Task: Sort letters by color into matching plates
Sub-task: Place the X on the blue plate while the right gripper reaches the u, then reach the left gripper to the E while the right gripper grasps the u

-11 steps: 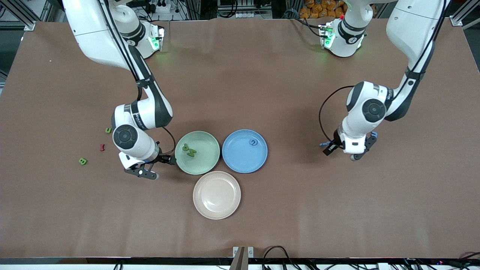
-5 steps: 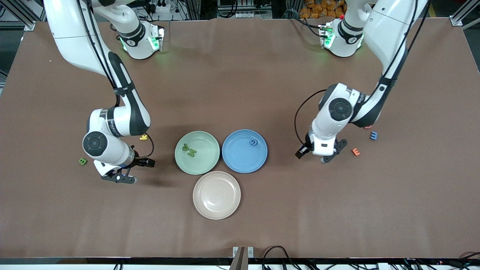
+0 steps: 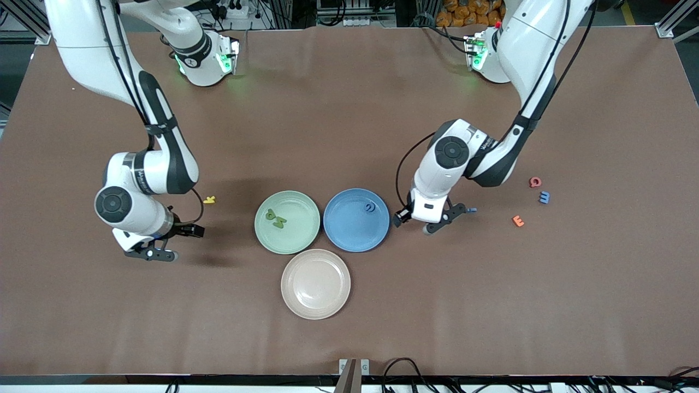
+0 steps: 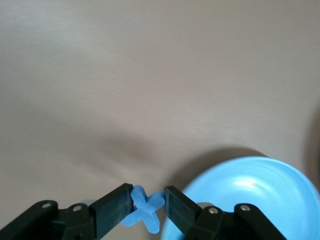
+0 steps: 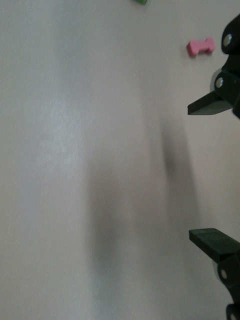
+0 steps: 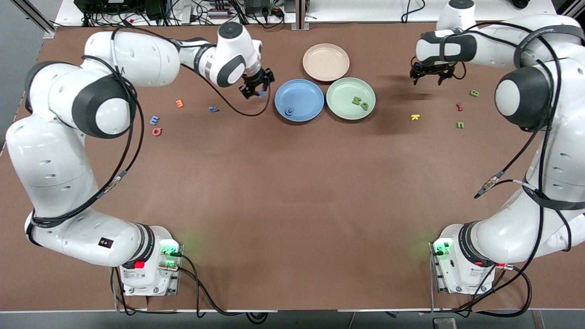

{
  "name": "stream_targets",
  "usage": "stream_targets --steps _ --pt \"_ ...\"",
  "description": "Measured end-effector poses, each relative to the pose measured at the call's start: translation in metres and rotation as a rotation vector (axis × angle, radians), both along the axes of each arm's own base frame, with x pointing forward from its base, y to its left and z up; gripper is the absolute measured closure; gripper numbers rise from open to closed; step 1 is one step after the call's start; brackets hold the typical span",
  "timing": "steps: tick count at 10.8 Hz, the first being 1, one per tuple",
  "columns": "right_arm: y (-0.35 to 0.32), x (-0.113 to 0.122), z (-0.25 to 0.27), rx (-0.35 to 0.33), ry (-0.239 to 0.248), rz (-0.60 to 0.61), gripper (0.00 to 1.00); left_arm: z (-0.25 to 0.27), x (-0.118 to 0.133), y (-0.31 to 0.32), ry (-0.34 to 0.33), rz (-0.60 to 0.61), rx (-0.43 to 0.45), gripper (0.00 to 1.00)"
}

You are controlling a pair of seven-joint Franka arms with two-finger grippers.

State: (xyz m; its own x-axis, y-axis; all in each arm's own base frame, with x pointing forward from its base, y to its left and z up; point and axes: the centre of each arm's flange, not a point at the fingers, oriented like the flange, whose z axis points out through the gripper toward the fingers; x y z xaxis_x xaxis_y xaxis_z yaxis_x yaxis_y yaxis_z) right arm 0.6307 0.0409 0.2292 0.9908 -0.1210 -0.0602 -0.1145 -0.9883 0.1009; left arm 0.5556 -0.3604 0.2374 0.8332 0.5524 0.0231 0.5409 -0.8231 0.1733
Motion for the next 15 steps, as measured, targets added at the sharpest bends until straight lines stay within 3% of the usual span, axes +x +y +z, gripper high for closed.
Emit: stream_targets --steps 5,11,15 --pt "-0.053 -0.028 -0.008 0.009 -0.02 -0.036 0.0 0.022 0.011 -0.052 -0.046 0.06 -0.072 0.65" --pt "-0.097 -0.066 -0.023 0.023 0.013 -0.055 0.0 0.017 -0.006 -0.082 -0.042 0.024 -0.076 0.61" --pt "-0.128 -0.098 -0.03 0.038 0.005 0.002 0.0 0.011 -0.008 -0.085 -0.062 -0.016 -0.045 0.08"
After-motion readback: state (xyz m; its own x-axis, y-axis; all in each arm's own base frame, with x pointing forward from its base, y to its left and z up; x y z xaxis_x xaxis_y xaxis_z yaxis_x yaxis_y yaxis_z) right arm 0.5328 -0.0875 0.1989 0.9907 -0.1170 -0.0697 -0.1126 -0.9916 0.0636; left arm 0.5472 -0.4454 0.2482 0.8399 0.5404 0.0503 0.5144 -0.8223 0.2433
